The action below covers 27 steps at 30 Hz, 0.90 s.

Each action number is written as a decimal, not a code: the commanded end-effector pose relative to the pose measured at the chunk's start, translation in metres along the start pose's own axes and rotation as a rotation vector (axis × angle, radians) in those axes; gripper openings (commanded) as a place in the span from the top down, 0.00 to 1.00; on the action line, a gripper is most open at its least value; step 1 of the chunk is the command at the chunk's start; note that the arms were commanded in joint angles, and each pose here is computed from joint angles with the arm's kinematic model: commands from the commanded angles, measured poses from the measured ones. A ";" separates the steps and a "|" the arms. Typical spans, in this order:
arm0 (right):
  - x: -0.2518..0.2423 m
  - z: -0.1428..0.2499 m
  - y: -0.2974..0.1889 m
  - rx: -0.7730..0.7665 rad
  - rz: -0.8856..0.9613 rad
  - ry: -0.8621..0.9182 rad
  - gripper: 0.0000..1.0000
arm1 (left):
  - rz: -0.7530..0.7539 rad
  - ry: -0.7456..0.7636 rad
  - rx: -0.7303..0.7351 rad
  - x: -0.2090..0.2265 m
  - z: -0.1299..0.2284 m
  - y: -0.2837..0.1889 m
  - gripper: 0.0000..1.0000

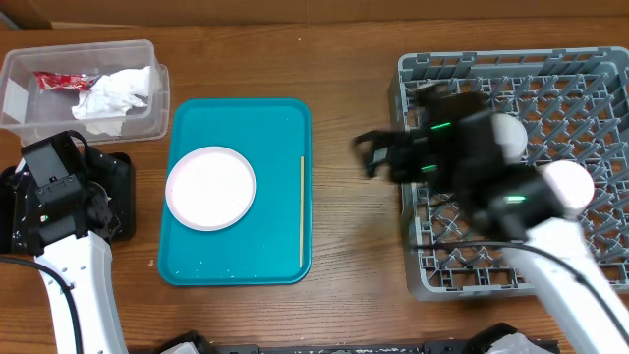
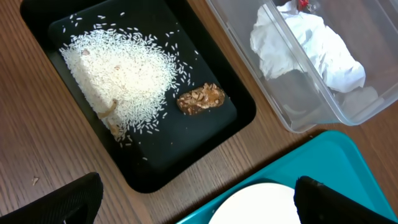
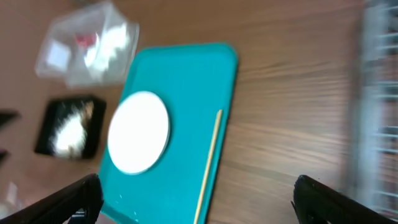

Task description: Sort waste into correct bins and load items into the dishwasher

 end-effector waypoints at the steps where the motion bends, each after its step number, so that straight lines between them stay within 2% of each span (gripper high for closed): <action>1: 0.014 0.015 0.042 -0.032 0.211 -0.019 0.00 | 0.002 -0.022 -0.008 0.000 -0.004 -0.002 0.00; 4: 0.034 0.045 0.086 0.021 0.253 -0.051 0.01 | 0.002 -0.022 -0.008 0.000 -0.004 -0.002 0.00; 7: 0.052 0.083 0.132 0.101 0.255 -0.076 0.09 | 0.002 -0.022 -0.008 0.000 -0.004 -0.002 0.00; 11: 0.049 0.113 0.165 0.166 0.294 -0.059 0.14 | 0.002 -0.022 -0.008 0.000 -0.004 -0.002 0.00; 15: 0.046 0.128 0.178 0.204 0.318 -0.076 0.28 | 0.001 -0.022 -0.008 0.000 -0.004 -0.002 0.00; 22: 0.059 0.140 0.183 0.207 0.289 -0.107 0.38 | 0.002 -0.022 -0.008 0.000 -0.004 -0.002 0.00; 27: 0.064 0.147 0.192 0.181 0.288 -0.126 0.40 | 0.002 -0.022 -0.008 0.000 -0.004 -0.002 0.00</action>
Point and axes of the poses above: each gripper's point midway between its finger pads, its own y axis out along the fingers, its own x axis along the line the jaws close on, z = x × y, the point moved 5 cm from there along -y, back along the fingers, and after that the axes turned 2 degrees about -y, right-handed, at the moved point
